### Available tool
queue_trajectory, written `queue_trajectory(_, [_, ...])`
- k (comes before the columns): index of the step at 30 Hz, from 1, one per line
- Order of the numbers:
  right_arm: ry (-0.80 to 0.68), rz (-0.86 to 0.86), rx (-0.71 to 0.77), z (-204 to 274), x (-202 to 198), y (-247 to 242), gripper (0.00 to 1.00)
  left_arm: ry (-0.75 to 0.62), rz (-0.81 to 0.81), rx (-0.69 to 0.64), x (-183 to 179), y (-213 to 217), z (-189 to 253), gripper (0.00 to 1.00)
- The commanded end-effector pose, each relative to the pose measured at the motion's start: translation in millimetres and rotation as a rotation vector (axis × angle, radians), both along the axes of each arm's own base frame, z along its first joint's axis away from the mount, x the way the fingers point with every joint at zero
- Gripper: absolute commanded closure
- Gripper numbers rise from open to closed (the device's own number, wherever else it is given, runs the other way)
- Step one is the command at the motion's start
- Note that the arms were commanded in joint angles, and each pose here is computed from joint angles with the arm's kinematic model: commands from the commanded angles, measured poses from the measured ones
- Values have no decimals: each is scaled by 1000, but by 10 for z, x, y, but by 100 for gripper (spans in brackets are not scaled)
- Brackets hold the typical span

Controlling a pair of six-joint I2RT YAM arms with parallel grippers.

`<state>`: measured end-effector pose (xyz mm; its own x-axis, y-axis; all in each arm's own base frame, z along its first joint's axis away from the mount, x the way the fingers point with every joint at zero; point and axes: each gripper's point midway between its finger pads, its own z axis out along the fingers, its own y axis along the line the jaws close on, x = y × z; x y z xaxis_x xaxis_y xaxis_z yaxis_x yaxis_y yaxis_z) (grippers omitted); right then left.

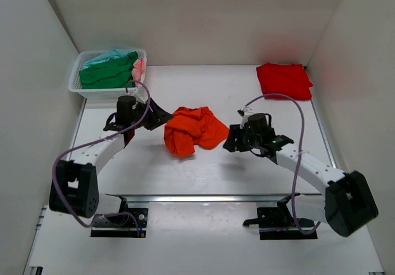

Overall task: Fold and stack the t-shirts
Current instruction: Move the tshirt to the center of the board, then flatten out the tshirt

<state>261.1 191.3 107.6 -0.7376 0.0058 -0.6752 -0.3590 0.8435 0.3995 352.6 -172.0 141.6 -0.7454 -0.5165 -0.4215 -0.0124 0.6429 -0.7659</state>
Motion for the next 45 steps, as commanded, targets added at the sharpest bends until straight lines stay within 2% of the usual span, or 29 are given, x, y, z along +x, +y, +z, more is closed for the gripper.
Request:
queue_trajectory(1, [-36,11,18,46,262,290,43,-122,-23,-5,-102,30,267,44])
queue_trajectory(3, [-44,-23,-2,20,460,276,35,-123,-29,6,-180,45,226,44])
queue_trajectory(4, [-33,-40,-19,-43,553,271,26,-115,-30,13,-232,41,188,44])
queue_trajectory(5, [-26,-66,-35,-96,630,203,24,-126,-24,20,-247,48,199,44])
queue_trajectory(9, [7,-170,-144,-301,1045,13,21,-187,-30,60,-317,-51,320,44])
queue_trajectory(14, [64,-221,-213,-527,1332,-125,20,-263,-125,263,-310,-390,354,42])
queue_trajectory(19, [157,-155,-294,-870,1270,3,19,-235,-173,354,-190,-561,55,39])
queue_trajectory(24, [193,-125,-287,-1019,1144,160,20,-152,-229,426,-135,-750,-358,37])
queue_trajectory(26, [205,-111,-288,-1087,1078,199,25,-117,-241,479,-98,-822,-547,36])
queue_trajectory(28, [216,-103,-273,-1099,1044,215,33,-90,-214,487,-39,-847,-684,36])
queue_trajectory(29, [224,-100,-270,-1112,1031,217,53,-78,-196,491,22,-827,-763,37])
queue_trajectory(30, [230,-85,-250,-1117,1016,253,82,-73,-190,488,45,-828,-783,38])
queue_trajectory(31, [254,-80,-241,-1133,965,247,100,-68,-172,476,105,-833,-773,57])
queue_trajectory(32, [252,-73,-240,-1120,963,241,100,-71,-152,474,185,-791,-743,88])
queue_trajectory(33, [253,-69,-245,-1081,932,240,100,-74,-131,469,261,-741,-682,98])
queue_trajectory(38, [140,-139,-296,-548,985,-230,100,-207,-47,413,382,-425,123,100])
queue_trajectory(40, [39,-175,-244,-35,1036,-425,100,-250,-9,363,349,-230,478,100])
queue_trajectory(42, [-50,-255,-249,350,1100,-771,100,-316,73,337,279,125,913,100])
queue_trajectory(45, [-168,-317,-235,898,1076,-1071,100,-382,206,330,137,604,1278,100])
